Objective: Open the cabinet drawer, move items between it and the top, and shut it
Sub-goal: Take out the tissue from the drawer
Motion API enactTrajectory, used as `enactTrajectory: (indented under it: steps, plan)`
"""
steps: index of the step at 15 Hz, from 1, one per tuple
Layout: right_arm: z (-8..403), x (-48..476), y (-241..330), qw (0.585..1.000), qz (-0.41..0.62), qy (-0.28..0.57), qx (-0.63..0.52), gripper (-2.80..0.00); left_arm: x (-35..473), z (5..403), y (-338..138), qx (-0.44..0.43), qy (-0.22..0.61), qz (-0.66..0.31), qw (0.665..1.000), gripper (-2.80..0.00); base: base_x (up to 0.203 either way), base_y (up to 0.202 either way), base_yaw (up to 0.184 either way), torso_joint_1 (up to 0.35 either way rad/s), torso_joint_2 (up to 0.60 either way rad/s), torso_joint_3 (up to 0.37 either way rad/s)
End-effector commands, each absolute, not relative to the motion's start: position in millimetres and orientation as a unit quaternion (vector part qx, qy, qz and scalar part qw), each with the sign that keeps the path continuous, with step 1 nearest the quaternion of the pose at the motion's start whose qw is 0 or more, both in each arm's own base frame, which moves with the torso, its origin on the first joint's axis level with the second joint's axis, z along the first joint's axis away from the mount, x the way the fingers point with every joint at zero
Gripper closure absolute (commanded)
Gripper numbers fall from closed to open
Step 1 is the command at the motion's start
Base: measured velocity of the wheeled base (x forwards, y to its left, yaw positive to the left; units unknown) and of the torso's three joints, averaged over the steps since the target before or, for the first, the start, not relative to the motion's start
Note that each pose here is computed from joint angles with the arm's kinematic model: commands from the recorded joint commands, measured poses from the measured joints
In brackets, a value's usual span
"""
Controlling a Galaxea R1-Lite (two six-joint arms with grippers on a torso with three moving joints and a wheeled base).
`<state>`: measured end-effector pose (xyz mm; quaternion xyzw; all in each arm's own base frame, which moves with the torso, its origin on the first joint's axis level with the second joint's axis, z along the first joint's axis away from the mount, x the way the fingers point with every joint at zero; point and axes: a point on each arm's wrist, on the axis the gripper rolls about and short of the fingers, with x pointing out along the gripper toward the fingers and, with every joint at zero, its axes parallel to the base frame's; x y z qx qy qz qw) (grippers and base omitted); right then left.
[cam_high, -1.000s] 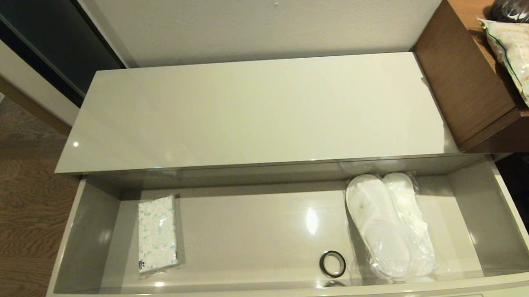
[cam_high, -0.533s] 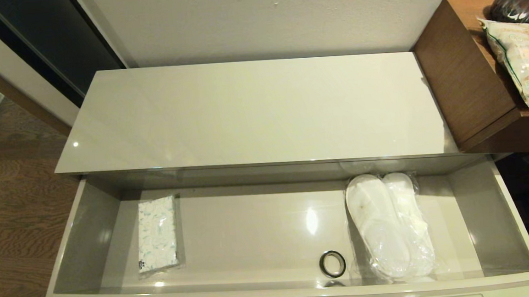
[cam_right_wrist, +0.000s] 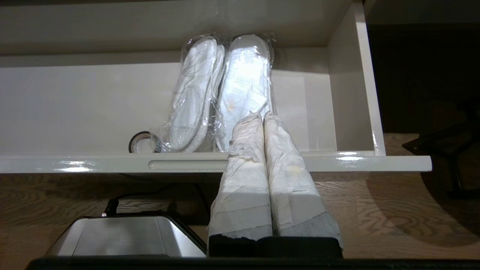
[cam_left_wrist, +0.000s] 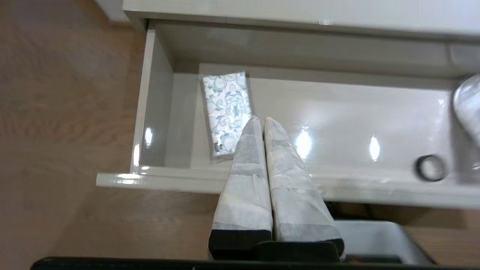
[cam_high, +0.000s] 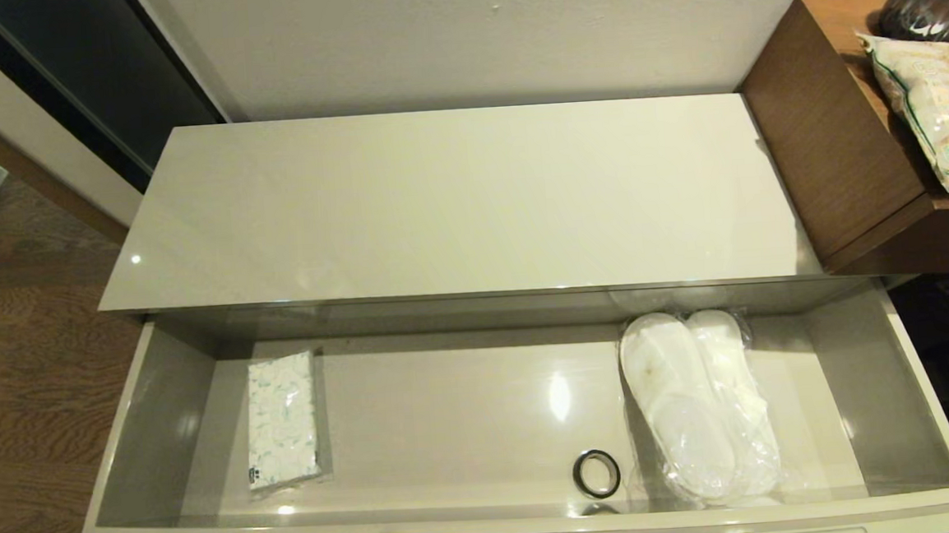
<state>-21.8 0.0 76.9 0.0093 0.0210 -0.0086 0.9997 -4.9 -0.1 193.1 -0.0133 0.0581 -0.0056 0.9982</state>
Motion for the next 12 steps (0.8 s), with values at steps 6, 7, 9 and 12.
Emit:
enactTrajectory:
  steps: [6,7,9,12]
  plan:
    - [77,-22,0,1.0,-0.008,0.022,0.009,0.0,188,208,-4,-0.069,0.409,0.043,0.909,0.0,0.0,0.0,0.0,0.0,0.0,0.0]
    - [77,-22,0,1.0,-0.009,0.022,0.009,0.0,202,195,-5,-0.071,0.425,0.057,0.901,0.0,0.0,0.0,0.0,0.0,0.0,0.0]
    - [77,-22,0,1.0,-0.009,0.021,0.009,0.0,226,167,-6,-0.059,0.425,0.091,0.899,0.0,0.0,0.0,0.0,0.0,0.0,0.0]
    - [77,-22,0,1.0,-0.009,0.022,0.009,0.0,237,138,-5,-0.045,0.405,0.127,0.904,0.0,0.0,0.0,0.0,0.0,0.0,0.0]
